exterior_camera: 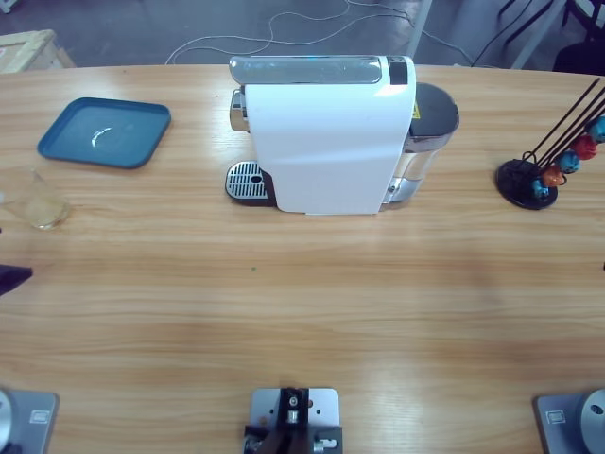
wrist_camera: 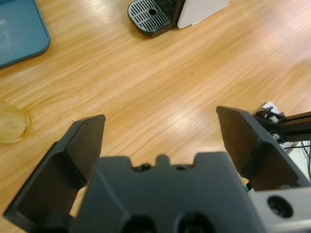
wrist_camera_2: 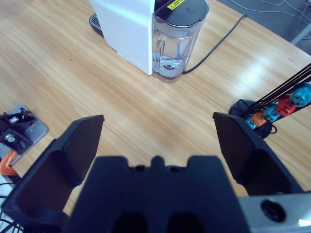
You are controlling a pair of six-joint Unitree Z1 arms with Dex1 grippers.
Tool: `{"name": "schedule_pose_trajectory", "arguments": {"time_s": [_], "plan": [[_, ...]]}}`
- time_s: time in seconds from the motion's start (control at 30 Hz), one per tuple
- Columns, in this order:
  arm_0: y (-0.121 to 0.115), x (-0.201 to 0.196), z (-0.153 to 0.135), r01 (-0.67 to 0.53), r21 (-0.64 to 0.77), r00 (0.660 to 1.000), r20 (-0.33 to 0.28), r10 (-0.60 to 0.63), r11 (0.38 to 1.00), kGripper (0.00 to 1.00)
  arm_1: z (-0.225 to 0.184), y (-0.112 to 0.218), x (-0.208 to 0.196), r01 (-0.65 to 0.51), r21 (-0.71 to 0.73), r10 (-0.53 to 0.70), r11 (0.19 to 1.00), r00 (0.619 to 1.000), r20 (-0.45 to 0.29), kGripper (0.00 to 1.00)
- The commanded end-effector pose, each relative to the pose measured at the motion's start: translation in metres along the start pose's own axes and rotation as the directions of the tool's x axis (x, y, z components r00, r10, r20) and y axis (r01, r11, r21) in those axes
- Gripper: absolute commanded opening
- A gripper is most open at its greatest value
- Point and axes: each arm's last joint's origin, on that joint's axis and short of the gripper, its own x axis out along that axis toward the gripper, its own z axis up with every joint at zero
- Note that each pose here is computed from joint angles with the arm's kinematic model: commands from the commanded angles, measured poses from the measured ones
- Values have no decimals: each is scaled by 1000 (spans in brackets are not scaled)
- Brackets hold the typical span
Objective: Pour coffee
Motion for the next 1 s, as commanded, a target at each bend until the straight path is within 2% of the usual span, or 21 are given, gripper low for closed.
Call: {"name": "schedule_pose_trajectory", "arguments": {"time_s": [0.03, 0.2, 0.27, 0.33, 0.37, 0.47, 0.53, 0.67, 0.77, 0.83, 0.9, 1.0], "plan": [[0, 1, -4, 8, -10, 1000, -22, -8, 1000, 1000, -8, 1, 3, -7, 8, 7, 1000, 1000, -13, 1000], [0, 3, -3, 2, -15, 1000, -29, -3, 1000, 1000, -8, 1, 3, -7, 8, 7, 1000, 1000, -11, 1000], [0, 2, 0, 4, -17, 1000, -2, -4, 1000, 1000, -8, 1, 3, -7, 8, 7, 1000, 1000, -12, 1000], [-1, -1, 13, 10, -34, 995, 96, -7, 999, 1000, -8, 1, 3, -7, 8, 7, 1000, 1000, -12, 1000], [-2, -2, 23, 16, -52, 993, 121, -9, 999, 1000, -8, 1, 3, -7, 8, 7, 1000, 1000, -12, 1000], [-1, 10, 60, 40, -105, 993, 119, -27, 994, 1000, -8, 1, 2, -7, 8, 7, 1000, 1000, -8, 1000], [1, 25, 84, 59, -187, 992, 117, -37, 981, 1000, -8, 1, 2, -7, 8, 7, 1000, 1000, -8, 1000], [10, 57, 132, 150, -429, 977, 204, -66, 891, 1000, -8, 1, 3, -9, 8, 9, 1000, 1000, -13, 1000], [17, 95, 159, 274, -536, 955, 253, -158, 798, 977, -8, 1, 3, -8, 8, 9, 1000, 1000, -12, 1000], [21, 118, 174, 323, -575, 943, 261, -206, 752, 973, -7, 1, 4, -8, 7, 8, 1000, 1000, -15, 1000], [26, 140, 181, 322, -625, 946, 248, -210, 711, 962, -7, 1, 4, -8, 7, 8, 1000, 1000, -16, 1000], [30, 159, 188, 315, -642, 949, 221, -224, 699, 906, -7, 1, 4, -8, 7, 8, 1000, 1000, -16, 1000]]}}
